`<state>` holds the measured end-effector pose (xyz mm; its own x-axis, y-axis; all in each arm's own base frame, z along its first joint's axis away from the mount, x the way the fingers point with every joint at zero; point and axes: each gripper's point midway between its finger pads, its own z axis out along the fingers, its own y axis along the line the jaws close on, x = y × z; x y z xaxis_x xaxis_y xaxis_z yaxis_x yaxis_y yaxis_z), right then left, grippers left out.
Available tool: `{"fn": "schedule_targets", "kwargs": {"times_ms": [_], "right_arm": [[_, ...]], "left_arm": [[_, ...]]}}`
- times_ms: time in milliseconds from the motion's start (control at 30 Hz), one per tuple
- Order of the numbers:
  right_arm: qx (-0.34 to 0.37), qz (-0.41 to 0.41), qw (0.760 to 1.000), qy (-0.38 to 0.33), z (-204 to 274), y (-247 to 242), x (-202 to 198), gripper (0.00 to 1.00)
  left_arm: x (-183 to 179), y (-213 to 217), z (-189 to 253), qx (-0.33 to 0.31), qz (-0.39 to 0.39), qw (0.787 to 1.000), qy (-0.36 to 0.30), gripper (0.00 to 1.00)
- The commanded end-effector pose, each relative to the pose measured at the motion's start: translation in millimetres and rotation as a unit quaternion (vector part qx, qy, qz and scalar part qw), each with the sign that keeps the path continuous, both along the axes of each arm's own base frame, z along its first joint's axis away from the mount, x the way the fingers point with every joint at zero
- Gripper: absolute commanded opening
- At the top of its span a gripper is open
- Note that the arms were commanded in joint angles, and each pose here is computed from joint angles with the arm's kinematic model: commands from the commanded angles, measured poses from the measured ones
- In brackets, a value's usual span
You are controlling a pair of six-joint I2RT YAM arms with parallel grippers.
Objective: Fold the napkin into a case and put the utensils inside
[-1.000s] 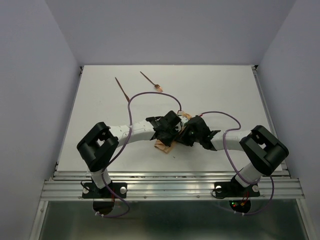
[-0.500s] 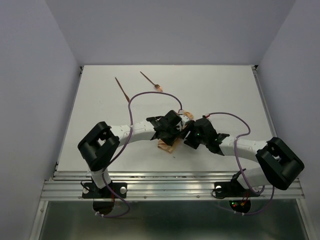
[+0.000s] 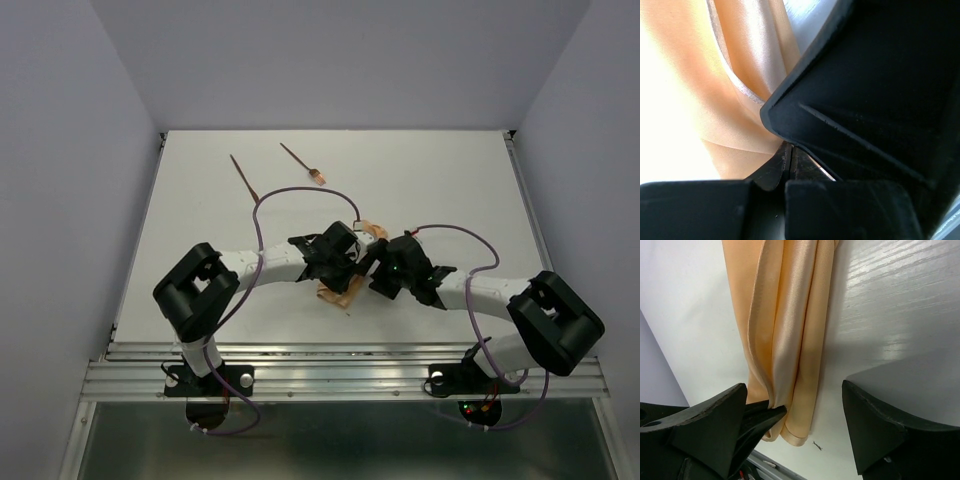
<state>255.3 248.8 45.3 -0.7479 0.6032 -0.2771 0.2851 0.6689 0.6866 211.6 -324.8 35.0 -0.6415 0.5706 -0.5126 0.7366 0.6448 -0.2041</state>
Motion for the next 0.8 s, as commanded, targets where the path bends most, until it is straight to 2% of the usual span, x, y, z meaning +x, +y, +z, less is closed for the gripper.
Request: {"fn": "schedule_targets", "kwargs": {"times_ms": [0, 267, 367, 600, 767], "right_arm": [[0.010, 0.003, 1.000, -0.007, 3.5, 10.1, 5.3, 0.82], [0.008, 0.008, 1.000, 0.007, -10.5, 16.0, 7.5, 0.76], [0.008, 0.007, 1.000, 0.017, -19.8, 16.6, 5.9, 0.69], [0.011, 0.001, 1.000, 0.022, -25.4, 15.8, 4.7, 0.59], [0.012, 0.001, 1.000, 0.022, -25.1, 16.3, 5.2, 0.56]], "left_arm": [[-4.3, -16.0, 22.0, -0.052, -0.019, 0.998, -0.008, 0.00], [-3.3, -20.5, 30.8, -0.070, -0.023, 0.997, -0.012, 0.00], [-2.5, -21.1, 35.0, -0.078, -0.019, 0.997, -0.015, 0.00], [-3.4, -18.2, 34.5, -0.088, -0.006, 0.996, -0.005, 0.00], [-2.7, -20.8, 34.4, -0.094, 0.000, 0.996, 0.000, 0.00]]}}
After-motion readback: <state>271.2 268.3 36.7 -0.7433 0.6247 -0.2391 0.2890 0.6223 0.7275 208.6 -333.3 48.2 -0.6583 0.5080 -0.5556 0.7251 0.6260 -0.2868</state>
